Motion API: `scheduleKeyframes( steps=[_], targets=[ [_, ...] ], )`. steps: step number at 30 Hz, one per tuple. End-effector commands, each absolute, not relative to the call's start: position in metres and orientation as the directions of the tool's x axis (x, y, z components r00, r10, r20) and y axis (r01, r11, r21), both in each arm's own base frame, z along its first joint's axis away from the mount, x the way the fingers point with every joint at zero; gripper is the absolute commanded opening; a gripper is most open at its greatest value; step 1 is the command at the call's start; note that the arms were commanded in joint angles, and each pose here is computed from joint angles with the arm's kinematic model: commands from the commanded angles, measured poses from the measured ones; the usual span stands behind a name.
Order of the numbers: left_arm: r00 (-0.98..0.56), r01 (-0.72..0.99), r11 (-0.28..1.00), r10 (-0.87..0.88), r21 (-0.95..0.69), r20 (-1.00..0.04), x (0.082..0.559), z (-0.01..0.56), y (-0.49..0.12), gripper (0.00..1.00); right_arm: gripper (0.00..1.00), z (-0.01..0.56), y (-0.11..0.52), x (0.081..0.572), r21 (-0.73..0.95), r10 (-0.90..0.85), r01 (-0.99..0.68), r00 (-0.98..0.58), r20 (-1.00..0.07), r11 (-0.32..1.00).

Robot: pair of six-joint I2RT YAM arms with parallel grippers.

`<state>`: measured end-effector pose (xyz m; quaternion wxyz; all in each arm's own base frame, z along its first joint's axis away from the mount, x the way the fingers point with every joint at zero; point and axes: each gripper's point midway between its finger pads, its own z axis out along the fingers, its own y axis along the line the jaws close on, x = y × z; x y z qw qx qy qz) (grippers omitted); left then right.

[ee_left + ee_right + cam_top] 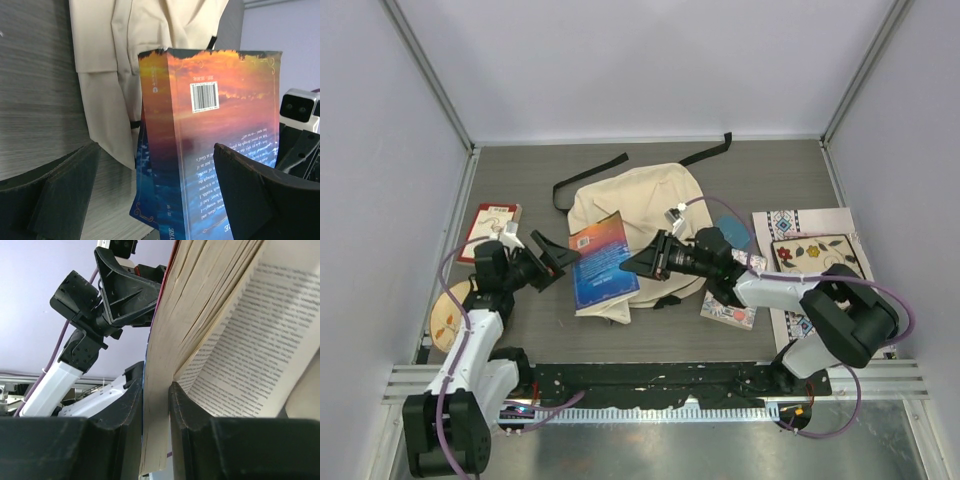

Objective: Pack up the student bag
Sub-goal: Pick up the book from the center of the board.

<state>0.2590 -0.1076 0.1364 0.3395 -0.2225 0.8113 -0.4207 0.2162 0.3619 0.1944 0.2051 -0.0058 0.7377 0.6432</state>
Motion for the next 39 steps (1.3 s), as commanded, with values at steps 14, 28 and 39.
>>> scheduleKeyframes(
  steps=[14,28,39],
  targets=[
    [-0.682,0.107,0.486,-0.599,-0.867,-0.42,0.266,0.135,-0.157,1.0,0.01,0.194,0.35,0.211,0.945,0.316,-0.328,-0.894,-0.316,0.018],
    [-0.706,0.051,0.484,-0.6,-0.873,-0.375,0.267,0.113,-0.159,1.0,0.01,0.202,0.342,0.206,0.95,0.343,-0.294,-0.907,-0.244,-0.102],
    [-0.701,0.105,0.446,-0.6,-0.889,-0.384,0.276,0.139,-0.168,0.58,0.01,0.199,0.35,0.2,0.958,0.303,-0.274,-0.923,-0.236,-0.09]
  ],
)
